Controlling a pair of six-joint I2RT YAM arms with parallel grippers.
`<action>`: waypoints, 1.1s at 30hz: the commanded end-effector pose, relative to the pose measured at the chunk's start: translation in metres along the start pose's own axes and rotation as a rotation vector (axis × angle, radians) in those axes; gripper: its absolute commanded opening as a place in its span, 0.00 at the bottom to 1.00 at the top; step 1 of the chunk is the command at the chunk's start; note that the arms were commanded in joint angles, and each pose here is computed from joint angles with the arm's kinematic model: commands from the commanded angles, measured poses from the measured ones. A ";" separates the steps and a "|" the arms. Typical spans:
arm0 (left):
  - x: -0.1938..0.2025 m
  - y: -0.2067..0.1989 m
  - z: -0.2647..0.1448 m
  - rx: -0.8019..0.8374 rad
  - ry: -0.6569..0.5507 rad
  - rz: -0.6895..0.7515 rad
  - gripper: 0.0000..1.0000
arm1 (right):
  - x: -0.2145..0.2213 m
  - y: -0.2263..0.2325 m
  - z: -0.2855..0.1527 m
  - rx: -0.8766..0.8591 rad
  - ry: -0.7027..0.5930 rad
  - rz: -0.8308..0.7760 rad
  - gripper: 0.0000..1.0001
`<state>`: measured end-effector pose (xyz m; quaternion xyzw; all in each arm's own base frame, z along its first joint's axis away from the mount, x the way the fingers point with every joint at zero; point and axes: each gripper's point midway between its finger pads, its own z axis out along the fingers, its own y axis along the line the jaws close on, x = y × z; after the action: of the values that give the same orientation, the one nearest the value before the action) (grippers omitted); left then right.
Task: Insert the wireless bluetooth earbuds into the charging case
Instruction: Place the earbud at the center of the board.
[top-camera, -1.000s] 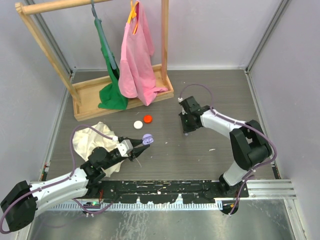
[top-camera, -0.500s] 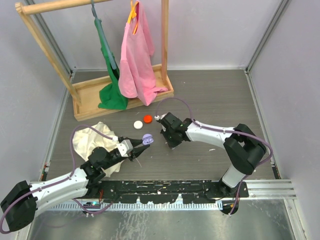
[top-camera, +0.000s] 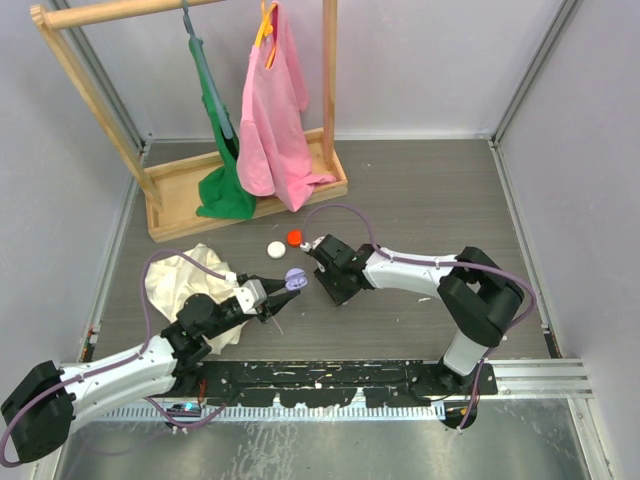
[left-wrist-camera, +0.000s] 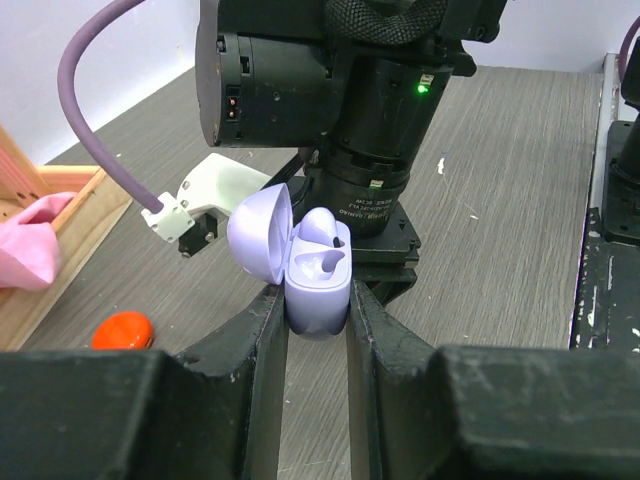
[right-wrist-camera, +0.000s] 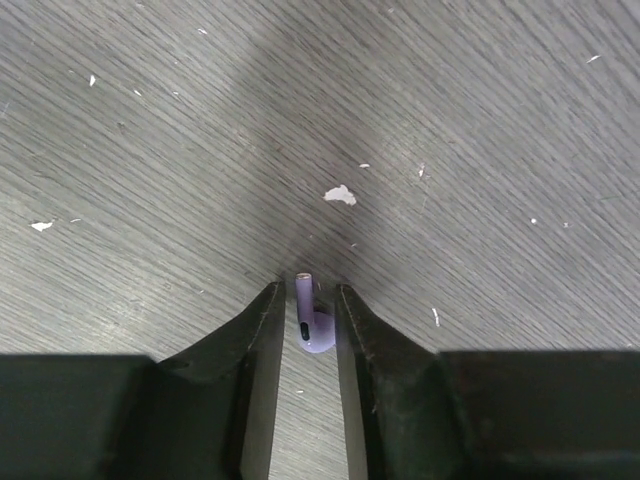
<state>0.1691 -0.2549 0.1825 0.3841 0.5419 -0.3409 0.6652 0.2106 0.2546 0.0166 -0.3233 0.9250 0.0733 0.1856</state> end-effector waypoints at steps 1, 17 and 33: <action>-0.029 0.002 0.007 0.002 -0.085 0.022 0.00 | -0.007 -0.003 -0.010 0.027 -0.050 -0.021 0.35; -0.027 0.002 0.007 0.006 -0.082 0.021 0.00 | 0.003 -0.016 -0.020 0.088 -0.043 -0.032 0.46; -0.027 0.001 0.007 0.008 -0.081 0.021 0.00 | 0.004 -0.040 -0.029 0.229 0.003 -0.034 0.53</action>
<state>0.1689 -0.2559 0.1794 0.3873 0.5445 -0.3413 0.6611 0.2084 0.2111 0.0201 -0.3255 0.9267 -0.0188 0.1869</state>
